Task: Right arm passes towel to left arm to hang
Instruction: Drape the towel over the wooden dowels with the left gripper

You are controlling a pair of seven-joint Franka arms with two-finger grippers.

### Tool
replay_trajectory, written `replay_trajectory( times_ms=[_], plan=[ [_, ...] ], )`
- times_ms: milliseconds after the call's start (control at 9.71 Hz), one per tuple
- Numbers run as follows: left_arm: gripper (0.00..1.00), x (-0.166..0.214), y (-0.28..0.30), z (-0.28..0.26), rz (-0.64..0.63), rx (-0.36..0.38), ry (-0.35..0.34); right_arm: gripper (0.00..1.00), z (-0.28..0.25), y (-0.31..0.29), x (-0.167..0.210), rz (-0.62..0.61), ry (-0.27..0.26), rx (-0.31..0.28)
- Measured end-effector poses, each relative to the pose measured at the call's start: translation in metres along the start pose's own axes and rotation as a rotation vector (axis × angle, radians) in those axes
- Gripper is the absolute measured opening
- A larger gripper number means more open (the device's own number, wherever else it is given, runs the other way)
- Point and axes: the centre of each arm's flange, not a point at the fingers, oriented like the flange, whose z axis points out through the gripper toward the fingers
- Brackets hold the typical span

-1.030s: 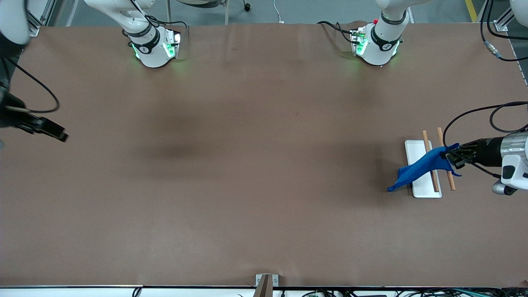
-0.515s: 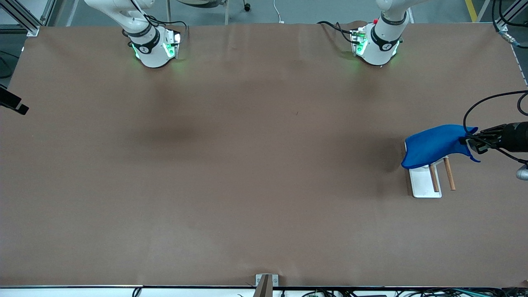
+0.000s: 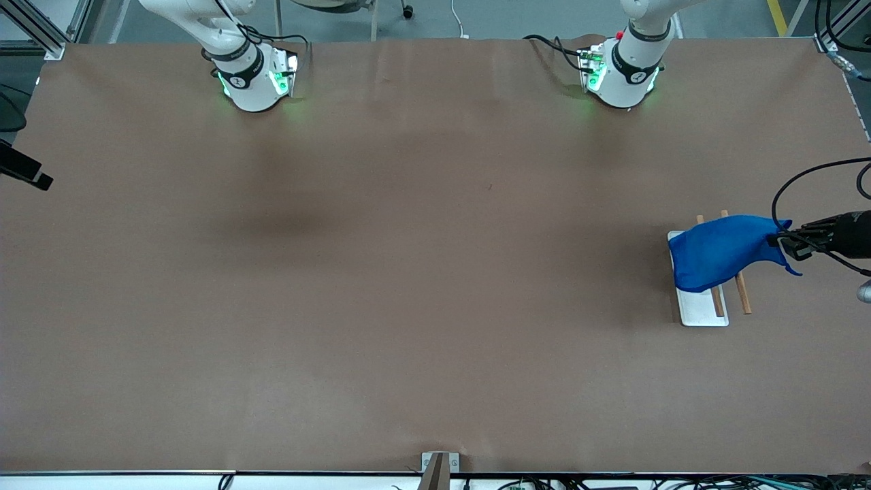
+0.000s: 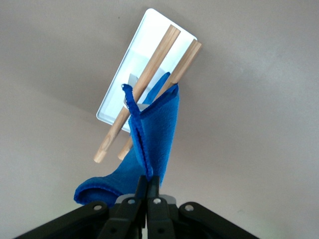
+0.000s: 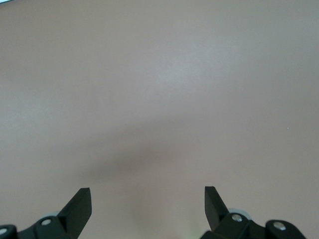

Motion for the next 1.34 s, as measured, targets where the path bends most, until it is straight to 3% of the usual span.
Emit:
replay_trajectory(
  times_ms=[309,824,1339],
  plan=[
    [0.02,0.013,-0.015,0.006,0.047,0.018,0.020,1.00,0.000,-0.007,-0.001,-0.015,0.000,0.000],
    [0.02,0.045,-0.089,0.026,0.100,-0.021,0.012,1.00,0.000,-0.006,-0.001,-0.017,0.000,0.000],
    [0.04,0.059,-0.106,0.043,0.109,-0.021,0.011,1.00,0.001,-0.006,-0.002,-0.018,-0.011,-0.001]
  ],
)
